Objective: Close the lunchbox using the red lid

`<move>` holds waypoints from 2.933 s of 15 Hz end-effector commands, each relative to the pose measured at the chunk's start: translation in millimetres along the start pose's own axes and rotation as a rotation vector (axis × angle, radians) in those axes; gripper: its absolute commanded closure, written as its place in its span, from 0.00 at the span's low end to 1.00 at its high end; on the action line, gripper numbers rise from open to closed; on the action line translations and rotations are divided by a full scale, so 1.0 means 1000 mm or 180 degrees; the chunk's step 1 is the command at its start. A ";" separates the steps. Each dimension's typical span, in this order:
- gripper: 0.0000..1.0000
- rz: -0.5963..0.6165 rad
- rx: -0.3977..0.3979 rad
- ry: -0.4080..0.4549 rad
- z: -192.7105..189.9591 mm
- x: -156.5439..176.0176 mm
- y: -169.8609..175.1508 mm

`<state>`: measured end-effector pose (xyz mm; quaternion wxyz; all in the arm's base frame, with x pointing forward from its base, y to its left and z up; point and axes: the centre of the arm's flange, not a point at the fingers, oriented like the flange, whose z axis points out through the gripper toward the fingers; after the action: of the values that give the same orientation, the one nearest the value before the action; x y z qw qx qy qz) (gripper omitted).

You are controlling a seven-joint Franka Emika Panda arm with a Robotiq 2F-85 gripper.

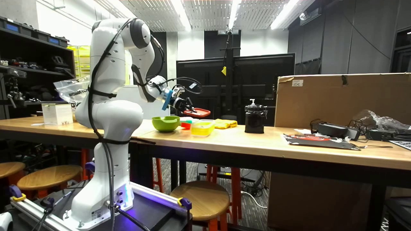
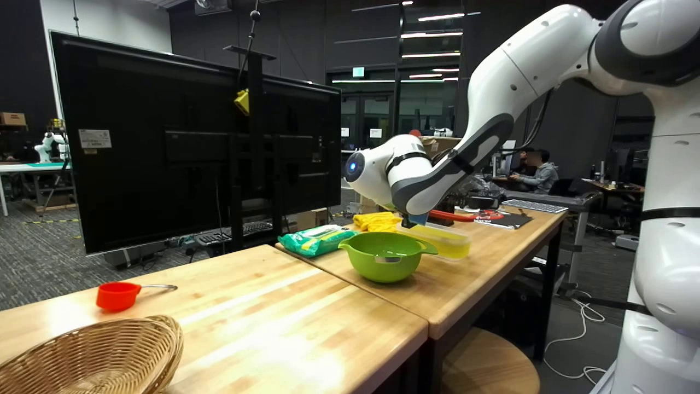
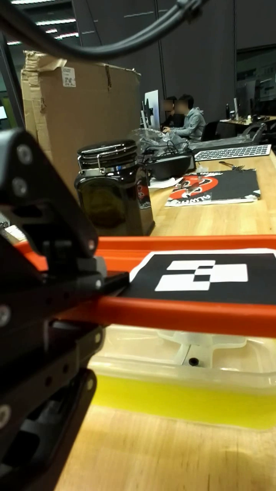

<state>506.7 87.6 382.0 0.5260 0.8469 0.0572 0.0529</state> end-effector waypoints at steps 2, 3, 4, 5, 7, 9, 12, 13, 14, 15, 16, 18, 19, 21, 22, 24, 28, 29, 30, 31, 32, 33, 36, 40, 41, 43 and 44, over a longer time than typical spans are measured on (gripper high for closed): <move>0.97 -0.0081 0.0078 0.0014 0.001 0.006 -0.003; 0.97 -0.0090 0.0081 0.0024 0.002 0.006 -0.005; 0.97 -0.0102 0.0083 0.0031 0.003 0.006 -0.005; 0.97 -0.0114 0.0086 0.0036 0.004 0.006 -0.006; 0.97 -0.0127 0.0089 0.0044 0.006 0.006 -0.006; 0.97 -0.0152 0.0091 0.0051 0.009 0.006 -0.004; 0.97 -0.0174 0.0101 0.0047 0.013 0.006 -0.001; 0.97 -0.0180 0.0105 0.0042 0.016 0.006 0.000; 0.97 -0.0195 0.0108 0.0030 0.017 0.006 0.001; 0.97 -0.0189 0.0113 0.0032 0.019 0.006 0.002; 0.63 -0.0194 0.0117 0.0028 0.020 0.006 0.002; 0.57 -0.0206 0.0125 0.0027 0.022 0.006 0.004; 0.52 -0.0213 0.0139 0.0027 0.023 0.007 0.006; 0.38 -0.0211 0.0145 0.0026 0.025 0.007 0.007; 0.32 -0.0211 0.0152 0.0024 0.026 0.007 0.007; 0.18 -0.0206 0.0161 0.0014 0.027 0.007 0.009; 0.00 -0.0179 0.0165 0.0015 0.026 0.008 0.019; 0.00 -0.0164 0.0166 0.0017 0.025 0.008 0.023; 0.00 -0.0144 0.0163 0.0019 0.024 0.009 0.028; 0.00 -0.0120 0.0159 0.0020 0.022 0.010 0.034; 0.00 -0.0088 0.0152 0.0025 0.020 0.011 0.040; 0.00 -0.0058 0.0151 0.0027 0.018 0.012 0.046; 0.00 0.0012 0.0160 0.0047 0.013 0.015 0.062; 0.00 0.0085 0.0163 0.0060 0.008 0.018 0.077; 0.00 0.0101 0.0158 0.0059 0.006 0.019 0.080; 0.00 0.0136 0.0149 0.0067 0.004 0.020 0.086; 0.00 0.0156 0.0149 0.0068 0.003 0.021 0.089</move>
<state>533.5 52.3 444.3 0.5068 0.8575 0.0463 0.0752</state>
